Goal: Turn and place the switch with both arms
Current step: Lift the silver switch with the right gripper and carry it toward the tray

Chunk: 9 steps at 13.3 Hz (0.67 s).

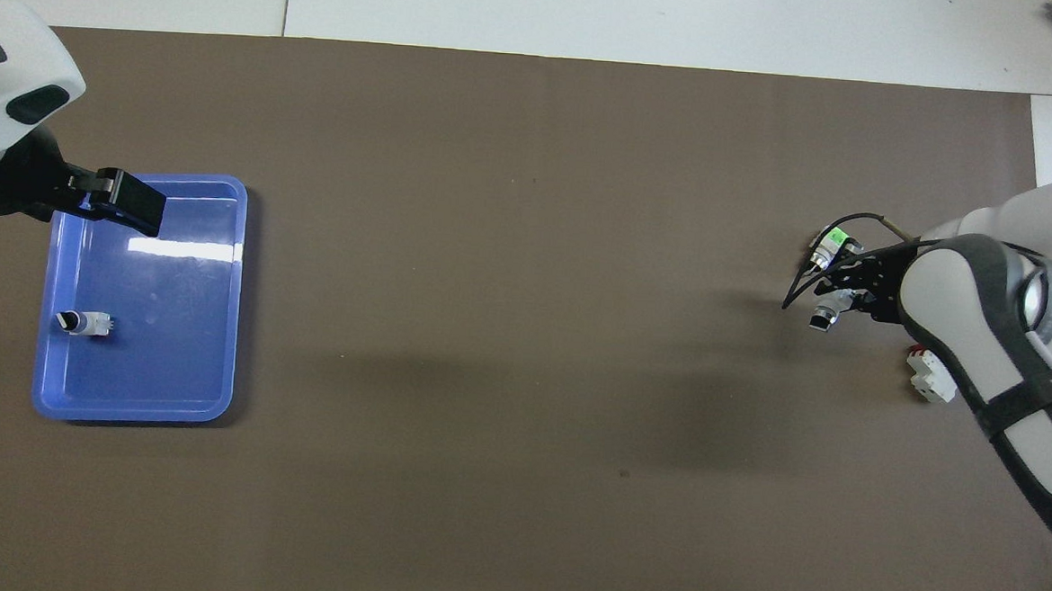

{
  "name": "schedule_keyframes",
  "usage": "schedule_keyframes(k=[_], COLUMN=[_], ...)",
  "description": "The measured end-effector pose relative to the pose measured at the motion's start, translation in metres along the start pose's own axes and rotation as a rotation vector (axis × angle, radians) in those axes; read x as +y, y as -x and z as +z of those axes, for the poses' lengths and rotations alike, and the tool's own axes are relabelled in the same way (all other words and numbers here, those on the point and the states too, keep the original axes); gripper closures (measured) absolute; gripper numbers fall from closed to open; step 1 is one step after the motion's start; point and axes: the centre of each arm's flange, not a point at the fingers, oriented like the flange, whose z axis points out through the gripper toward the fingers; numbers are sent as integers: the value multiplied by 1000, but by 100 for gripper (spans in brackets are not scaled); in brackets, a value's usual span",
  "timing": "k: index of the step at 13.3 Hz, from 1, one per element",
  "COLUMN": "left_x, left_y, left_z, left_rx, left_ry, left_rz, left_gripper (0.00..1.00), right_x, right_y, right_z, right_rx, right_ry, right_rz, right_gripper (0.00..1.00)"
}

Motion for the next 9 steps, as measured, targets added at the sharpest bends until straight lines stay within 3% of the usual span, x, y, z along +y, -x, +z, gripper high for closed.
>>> schedule_keyframes(k=[2,4,7,9], left_x=[0,0,0,0], left_y=[0,0,0,0], left_z=[0,0,0,0], left_rx=[0,0,0,0], left_ry=[0,0,0,0], left_rz=[0,0,0,0], left_gripper=[0,0,0,0], right_x=[-21,-60,-175,-225], right_y=[6,23,101,145], right_z=[-39,-64,-74,-71], right_rx=[-60,-61,-54,-138], right_ry=[-67,-99,-116,-172], right_rz=[43,93,285,465], right_gripper=[67,67,67,67])
